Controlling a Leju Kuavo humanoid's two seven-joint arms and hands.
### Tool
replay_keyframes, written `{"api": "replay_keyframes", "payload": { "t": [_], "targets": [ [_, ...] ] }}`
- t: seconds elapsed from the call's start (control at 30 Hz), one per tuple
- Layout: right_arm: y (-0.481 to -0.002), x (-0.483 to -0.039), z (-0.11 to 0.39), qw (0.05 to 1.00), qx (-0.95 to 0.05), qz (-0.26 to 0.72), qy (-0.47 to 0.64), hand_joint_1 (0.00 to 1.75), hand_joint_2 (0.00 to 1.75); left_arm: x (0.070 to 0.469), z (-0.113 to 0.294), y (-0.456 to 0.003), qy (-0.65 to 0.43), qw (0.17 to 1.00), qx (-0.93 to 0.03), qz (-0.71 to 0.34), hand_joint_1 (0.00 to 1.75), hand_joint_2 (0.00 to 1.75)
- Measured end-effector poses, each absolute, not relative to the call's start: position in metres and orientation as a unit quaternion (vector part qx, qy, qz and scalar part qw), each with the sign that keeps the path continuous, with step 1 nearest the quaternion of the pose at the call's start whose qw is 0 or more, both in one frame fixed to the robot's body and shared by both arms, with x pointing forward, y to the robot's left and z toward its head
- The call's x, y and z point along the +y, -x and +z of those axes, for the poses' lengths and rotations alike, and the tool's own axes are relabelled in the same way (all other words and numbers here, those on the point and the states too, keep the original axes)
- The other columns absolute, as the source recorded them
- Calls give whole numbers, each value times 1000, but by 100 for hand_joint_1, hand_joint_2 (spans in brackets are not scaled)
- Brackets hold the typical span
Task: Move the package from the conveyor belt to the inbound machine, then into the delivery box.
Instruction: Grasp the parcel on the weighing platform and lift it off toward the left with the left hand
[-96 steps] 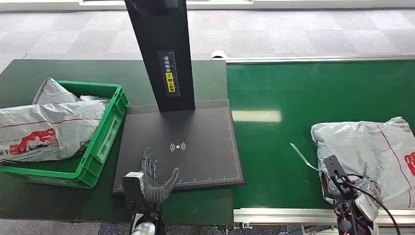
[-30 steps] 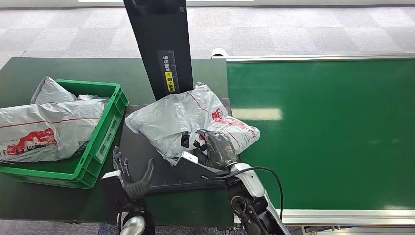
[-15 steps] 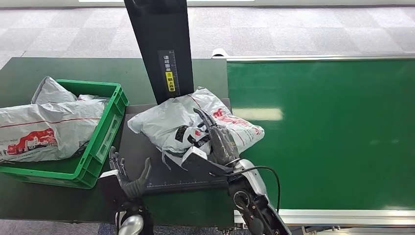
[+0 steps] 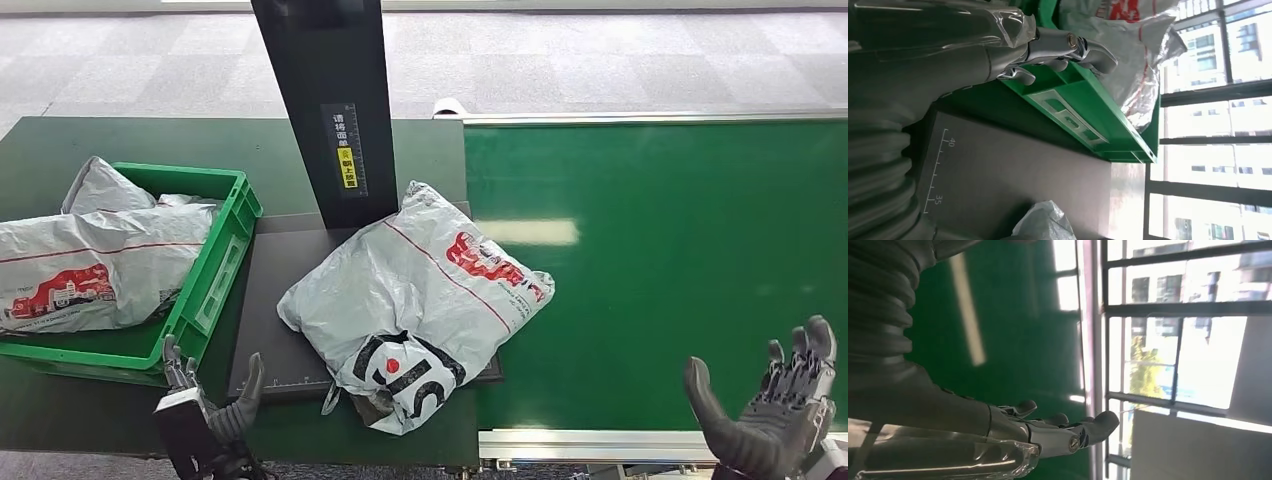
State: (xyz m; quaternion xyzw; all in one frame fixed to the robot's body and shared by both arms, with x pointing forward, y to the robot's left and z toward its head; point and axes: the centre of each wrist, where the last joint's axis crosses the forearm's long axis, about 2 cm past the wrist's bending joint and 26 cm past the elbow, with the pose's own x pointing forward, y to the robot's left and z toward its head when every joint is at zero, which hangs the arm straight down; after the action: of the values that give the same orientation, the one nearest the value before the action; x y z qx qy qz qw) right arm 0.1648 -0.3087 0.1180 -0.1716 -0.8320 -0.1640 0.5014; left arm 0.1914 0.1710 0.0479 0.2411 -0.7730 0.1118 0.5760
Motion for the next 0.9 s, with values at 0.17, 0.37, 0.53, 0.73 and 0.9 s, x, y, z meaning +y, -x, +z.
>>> {"api": "replay_keyframes", "payload": {
  "t": [0.17,0.37,0.53,0.73,0.9],
  "targets": [
    [-148,-295,54,601,-759,-152,198,0,175,161,59,-211,-180,567,-795,-119,0,175],
    [-154,-249,23,713,-692,-77,86,0,175,131,68,-226,-203,502,-747,-384,0,175],
    [-163,-210,21,725,-686,-15,54,0,175,107,71,-238,-226,422,-741,-471,0,175],
    [-181,-178,28,706,-705,-2,66,0,175,84,75,-263,-247,365,-717,-541,28,175],
    [-195,-175,28,705,-707,-14,56,0,175,80,65,-278,-256,369,-662,-600,173,175]
  ]
}}
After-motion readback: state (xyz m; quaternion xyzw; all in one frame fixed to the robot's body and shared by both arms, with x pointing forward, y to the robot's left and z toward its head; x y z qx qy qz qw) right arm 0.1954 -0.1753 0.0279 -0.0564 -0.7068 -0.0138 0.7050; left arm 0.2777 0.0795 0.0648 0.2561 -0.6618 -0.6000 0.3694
